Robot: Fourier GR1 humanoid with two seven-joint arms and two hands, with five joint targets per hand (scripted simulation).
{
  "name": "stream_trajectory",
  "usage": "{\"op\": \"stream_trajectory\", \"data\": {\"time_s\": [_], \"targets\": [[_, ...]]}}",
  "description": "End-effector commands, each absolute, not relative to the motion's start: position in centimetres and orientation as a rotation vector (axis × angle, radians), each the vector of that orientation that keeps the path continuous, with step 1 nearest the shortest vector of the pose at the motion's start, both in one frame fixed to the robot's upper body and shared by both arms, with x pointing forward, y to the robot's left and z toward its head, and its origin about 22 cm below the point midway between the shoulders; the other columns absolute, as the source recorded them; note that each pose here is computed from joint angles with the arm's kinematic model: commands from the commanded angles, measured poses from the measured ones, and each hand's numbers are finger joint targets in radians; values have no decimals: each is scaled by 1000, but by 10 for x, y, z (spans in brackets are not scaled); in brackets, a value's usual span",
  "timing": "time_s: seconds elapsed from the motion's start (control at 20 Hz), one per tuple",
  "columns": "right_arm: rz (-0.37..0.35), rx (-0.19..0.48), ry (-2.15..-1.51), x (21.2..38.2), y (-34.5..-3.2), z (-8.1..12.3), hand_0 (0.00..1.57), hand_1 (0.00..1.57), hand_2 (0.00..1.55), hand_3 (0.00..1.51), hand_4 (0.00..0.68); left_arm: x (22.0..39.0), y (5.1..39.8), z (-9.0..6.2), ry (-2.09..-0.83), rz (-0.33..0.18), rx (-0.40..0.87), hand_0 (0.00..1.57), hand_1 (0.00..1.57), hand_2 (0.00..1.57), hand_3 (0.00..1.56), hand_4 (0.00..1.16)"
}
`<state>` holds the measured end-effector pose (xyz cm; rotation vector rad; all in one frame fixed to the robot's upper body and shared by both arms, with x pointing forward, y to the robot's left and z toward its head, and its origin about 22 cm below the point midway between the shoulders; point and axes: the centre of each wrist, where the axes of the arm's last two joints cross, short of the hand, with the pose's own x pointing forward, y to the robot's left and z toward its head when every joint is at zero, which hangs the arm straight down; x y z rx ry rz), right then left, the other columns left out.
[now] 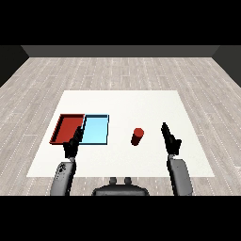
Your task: Pick the red can and put it in the red box
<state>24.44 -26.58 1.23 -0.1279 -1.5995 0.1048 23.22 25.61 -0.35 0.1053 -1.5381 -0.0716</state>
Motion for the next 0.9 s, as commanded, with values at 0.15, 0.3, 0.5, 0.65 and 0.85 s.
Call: {"op": "stream_trajectory", "data": {"time_s": [0.15, 0.3, 0.5, 0.65, 0.85], "targets": [[73, -103, -1574, 243, -305, 5, 0, 0, 0, 0, 0, 244, 251, 4, -1552, -81, 79, 0, 0, 0, 0, 0], [48, -14, -1839, 245, -299, 22, 0, 0, 0, 0, 0, 257, 237, 44, -1939, -16, -2, 0, 0, 0, 0, 0], [28, -4, -1903, 244, -327, 12, 0, 0, 0, 0, 0, 251, 259, 29, -2014, -12, -7, 0, 0, 0, 0, 0], [40, 23, -1913, 235, -326, -13, 0, 0, 0, 0, 0, 244, 254, 34, -2012, -26, -39, 0, 0, 0, 0, 0], [53, 34, -1912, 245, -314, -7, 0, 0, 0, 0, 0, 250, 239, 6, -2007, -8, -6, 0, 0, 0, 0, 0]]}}
